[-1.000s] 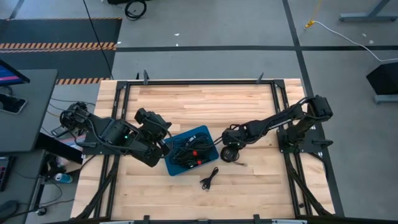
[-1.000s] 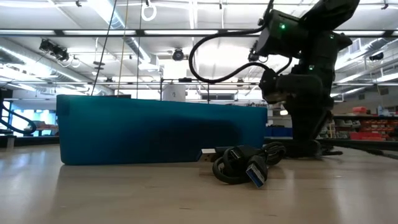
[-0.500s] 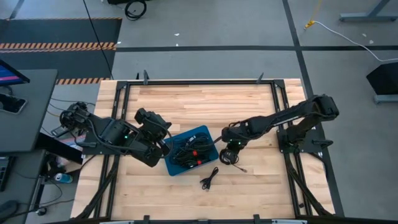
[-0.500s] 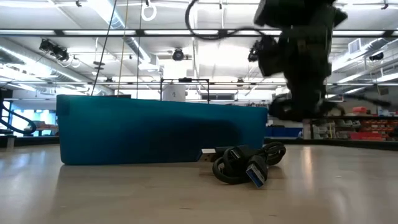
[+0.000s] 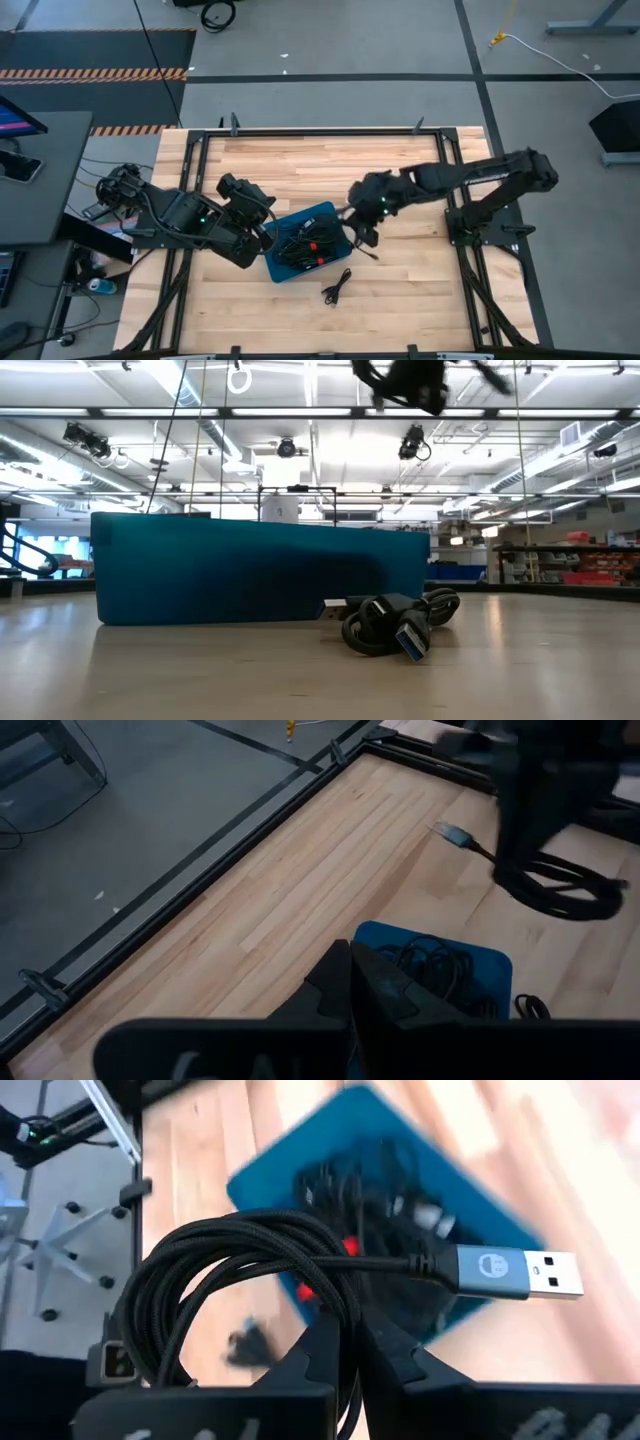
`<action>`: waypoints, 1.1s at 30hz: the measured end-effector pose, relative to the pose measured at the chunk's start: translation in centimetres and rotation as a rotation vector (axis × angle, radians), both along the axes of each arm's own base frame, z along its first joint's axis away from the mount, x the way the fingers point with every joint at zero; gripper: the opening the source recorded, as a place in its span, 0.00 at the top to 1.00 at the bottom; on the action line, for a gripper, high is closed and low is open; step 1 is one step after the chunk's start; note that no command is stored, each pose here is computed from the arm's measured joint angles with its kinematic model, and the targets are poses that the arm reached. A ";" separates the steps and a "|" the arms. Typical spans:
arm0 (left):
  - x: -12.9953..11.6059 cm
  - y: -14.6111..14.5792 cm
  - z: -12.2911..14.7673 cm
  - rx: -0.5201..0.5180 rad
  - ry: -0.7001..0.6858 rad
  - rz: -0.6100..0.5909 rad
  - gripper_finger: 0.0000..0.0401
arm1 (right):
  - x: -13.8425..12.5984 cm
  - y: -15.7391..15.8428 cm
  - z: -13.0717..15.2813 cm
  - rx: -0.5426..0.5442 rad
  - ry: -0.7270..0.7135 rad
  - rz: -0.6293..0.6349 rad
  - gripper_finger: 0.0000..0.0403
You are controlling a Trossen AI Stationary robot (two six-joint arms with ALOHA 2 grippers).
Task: Pick and place USB-C Cables
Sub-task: Put the black charger cable into the blue bin
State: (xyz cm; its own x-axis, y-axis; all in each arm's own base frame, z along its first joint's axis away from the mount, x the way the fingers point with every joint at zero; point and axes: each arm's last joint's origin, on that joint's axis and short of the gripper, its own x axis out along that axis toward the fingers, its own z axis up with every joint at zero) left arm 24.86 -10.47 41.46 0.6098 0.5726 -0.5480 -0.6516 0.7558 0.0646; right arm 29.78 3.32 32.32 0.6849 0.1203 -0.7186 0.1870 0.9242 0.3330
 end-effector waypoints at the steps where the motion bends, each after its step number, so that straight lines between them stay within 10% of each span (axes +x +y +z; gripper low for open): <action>1: 0.0 0.0 0.0 0.000 0.000 0.000 0.99 | 0.4 -0.3 0.6 -0.019 -0.018 0.011 0.95; 33: 0.0 0.0 0.0 0.001 0.001 -0.001 0.99 | 14.7 -3.0 -7.5 -0.248 0.124 0.404 0.95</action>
State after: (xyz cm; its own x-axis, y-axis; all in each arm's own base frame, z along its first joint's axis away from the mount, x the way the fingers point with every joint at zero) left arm 24.86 -10.47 41.46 0.6098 0.5726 -0.5480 -0.6507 0.7564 0.0663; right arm 44.52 0.30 24.80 0.5262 0.1740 -0.8324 -0.1785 0.9796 0.0919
